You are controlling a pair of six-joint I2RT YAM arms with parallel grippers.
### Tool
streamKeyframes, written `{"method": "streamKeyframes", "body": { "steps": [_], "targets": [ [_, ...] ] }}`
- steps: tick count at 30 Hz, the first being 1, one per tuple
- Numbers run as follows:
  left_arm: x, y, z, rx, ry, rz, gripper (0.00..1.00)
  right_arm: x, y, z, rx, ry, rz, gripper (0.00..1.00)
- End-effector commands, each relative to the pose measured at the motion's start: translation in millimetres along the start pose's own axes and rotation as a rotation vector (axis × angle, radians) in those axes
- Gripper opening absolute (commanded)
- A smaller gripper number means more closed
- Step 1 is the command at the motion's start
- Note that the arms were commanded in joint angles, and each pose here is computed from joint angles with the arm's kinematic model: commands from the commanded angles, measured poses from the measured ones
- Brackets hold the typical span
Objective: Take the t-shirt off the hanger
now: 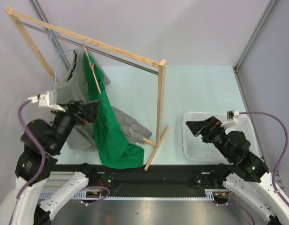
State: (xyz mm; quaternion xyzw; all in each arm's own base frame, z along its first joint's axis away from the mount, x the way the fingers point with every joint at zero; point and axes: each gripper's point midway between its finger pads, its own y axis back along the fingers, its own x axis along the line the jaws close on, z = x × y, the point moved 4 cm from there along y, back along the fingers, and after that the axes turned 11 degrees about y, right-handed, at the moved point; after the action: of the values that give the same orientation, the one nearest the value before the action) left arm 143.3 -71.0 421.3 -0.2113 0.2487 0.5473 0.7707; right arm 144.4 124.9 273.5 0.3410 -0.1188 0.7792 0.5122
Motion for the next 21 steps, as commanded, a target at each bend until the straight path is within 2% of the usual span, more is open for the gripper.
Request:
{"method": "streamKeyframes", "body": {
  "steps": [1,6,7,9,12,21],
  "targets": [
    [0.3,-14.8,27.0,-0.043,-0.1,0.11,0.98,18.5,9.8,11.9,0.004,0.026,0.076,1.0],
    [-23.3,-39.1,45.7,-0.039,-0.12,0.078,0.81,22.7,18.7,19.6,-0.008,0.026,0.085,1.0],
    [-26.1,-47.9,43.3,-0.019,-0.12,0.075,0.75,22.1,20.5,20.2,-0.009,0.028,0.082,1.0],
    [-29.7,-51.0,48.8,-0.033,-0.108,0.078,0.74,24.8,25.1,24.9,-0.021,0.026,0.091,1.0],
    [-31.4,-55.3,51.6,-0.035,-0.09,0.092,0.66,25.8,30.7,28.5,-0.035,0.026,0.099,1.0],
    [-22.2,-65.8,37.7,0.002,0.004,0.164,0.64,30.0,33.6,31.9,-0.044,0.01,0.119,1.0]
  ]
}}
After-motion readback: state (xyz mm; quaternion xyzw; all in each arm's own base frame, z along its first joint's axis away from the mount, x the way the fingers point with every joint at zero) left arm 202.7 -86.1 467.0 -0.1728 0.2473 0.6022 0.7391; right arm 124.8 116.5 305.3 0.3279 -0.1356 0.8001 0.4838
